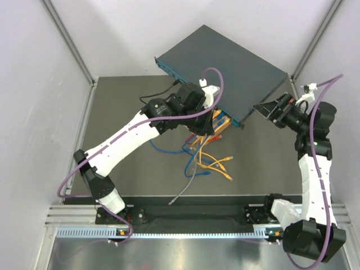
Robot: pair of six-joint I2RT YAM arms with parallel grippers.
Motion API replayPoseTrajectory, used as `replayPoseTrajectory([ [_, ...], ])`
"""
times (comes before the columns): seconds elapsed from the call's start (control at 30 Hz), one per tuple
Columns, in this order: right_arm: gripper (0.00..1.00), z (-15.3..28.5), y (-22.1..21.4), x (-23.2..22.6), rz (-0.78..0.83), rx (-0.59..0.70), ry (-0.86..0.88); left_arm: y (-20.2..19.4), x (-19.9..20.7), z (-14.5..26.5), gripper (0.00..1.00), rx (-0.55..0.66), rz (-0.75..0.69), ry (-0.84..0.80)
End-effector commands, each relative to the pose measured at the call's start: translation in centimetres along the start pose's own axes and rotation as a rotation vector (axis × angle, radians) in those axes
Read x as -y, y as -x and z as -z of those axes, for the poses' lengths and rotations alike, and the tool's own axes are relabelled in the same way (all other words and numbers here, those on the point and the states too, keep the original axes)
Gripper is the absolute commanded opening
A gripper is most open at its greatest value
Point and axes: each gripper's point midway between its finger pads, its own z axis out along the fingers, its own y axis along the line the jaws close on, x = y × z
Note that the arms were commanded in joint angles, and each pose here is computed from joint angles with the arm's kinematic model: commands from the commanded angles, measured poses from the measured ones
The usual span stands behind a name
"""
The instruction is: Insert the plug into the switch port
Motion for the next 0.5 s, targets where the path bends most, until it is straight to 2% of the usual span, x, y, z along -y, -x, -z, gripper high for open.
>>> replayPoseTrajectory([
  [0.0, 1.00, -0.2, 1.5, -2.3, 0.022, 0.050, 0.134, 1.0, 0.6, 0.8, 0.00, 0.025, 0.015, 0.001],
  [0.17, 0.99, -1.4, 1.1, -1.9, -0.001, 0.040, 0.150, 1.3, 0.2, 0.1, 0.00, 0.025, 0.022, 0.018],
  [0.47, 0.88, -3.2, 0.0, -2.5, 0.015, 0.022, 0.188, 2.4, -0.1, -0.1, 0.00, 0.044, 0.052, 0.009],
])
